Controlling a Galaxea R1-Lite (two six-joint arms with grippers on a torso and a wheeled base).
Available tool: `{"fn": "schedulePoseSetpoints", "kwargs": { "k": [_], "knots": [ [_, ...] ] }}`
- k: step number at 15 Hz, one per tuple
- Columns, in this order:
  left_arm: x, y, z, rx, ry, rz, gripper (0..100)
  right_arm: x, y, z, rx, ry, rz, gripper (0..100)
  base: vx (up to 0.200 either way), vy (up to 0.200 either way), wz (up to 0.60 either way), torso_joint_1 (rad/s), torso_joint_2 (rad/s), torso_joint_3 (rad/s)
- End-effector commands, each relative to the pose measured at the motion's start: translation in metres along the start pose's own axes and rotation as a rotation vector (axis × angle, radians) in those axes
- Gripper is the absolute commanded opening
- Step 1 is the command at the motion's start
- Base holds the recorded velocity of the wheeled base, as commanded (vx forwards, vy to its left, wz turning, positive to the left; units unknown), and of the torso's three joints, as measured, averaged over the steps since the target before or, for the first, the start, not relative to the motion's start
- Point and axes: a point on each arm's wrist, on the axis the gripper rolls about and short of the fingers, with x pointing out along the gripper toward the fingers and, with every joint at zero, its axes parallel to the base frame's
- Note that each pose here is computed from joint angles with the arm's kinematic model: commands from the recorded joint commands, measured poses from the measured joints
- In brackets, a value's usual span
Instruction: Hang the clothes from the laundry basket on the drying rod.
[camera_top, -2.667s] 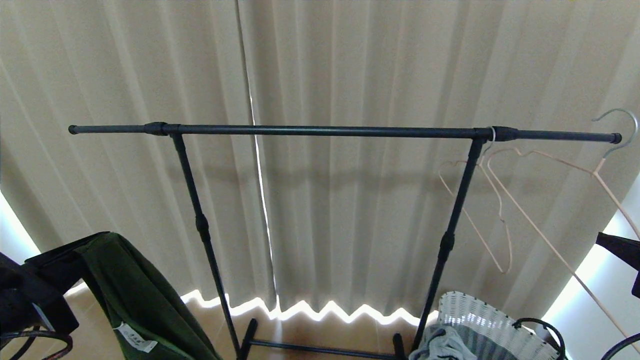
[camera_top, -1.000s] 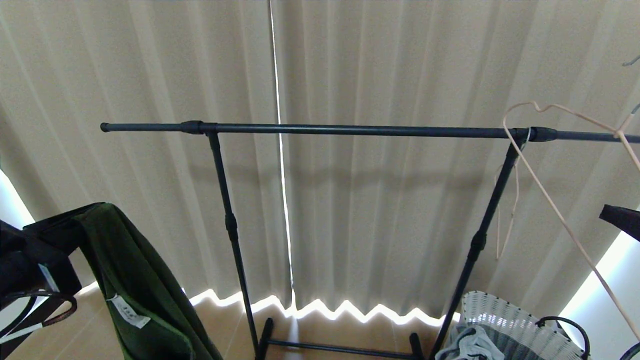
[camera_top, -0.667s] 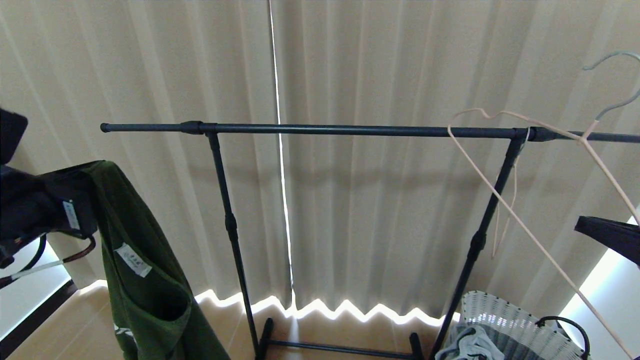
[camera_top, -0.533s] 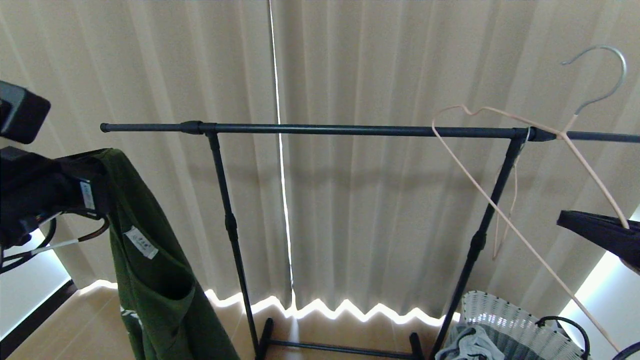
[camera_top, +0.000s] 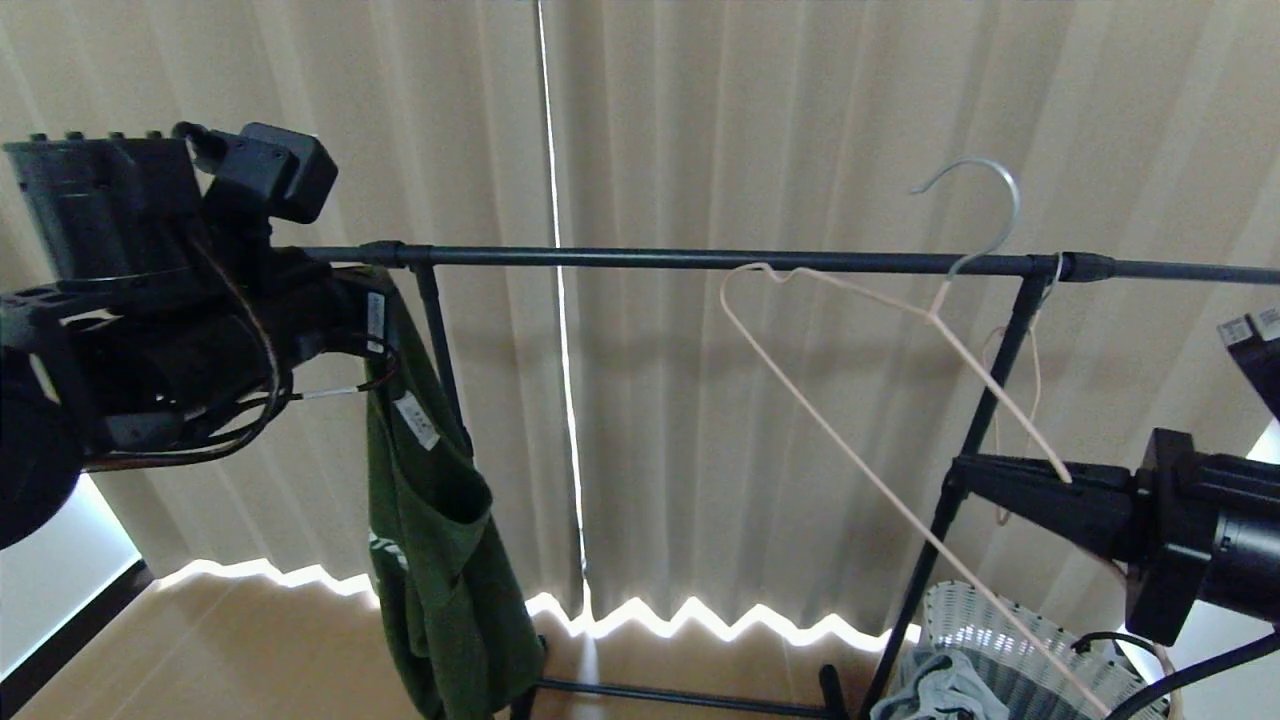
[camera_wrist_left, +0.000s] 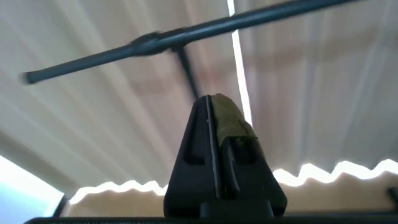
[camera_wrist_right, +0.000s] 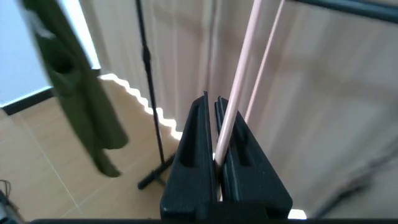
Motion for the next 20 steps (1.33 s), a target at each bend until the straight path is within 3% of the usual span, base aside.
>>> {"fn": "schedulePoseSetpoints", "kwargs": {
  "k": [1,7,16,20],
  "knots": [
    [0.035,-0.019,-0.006,-0.027,0.039,0.005,0,0.008,0.011,-0.006,0.007,0.036,0.076,0,0.0,0.0,0.0,0.0,0.0,0.0],
    [0.051,-0.043,-0.009,-0.135,0.059,-0.032,0,0.026,0.042,-0.01,0.045,0.076,0.255,0,0.0,0.0,0.0,0.0,0.0,0.0],
    [0.052,-0.05,-0.004,-0.123,0.066,-0.039,0,0.06,0.049,-0.018,0.036,0.1,0.307,0,0.0,0.0,0.0,0.0,0.0,0.0],
    [0.051,-0.05,-0.003,-0.125,0.063,-0.042,0,0.073,0.05,-0.017,0.023,0.06,0.32,0,0.0,0.0,0.0,0.0,0.0,0.0]
  ]
}}
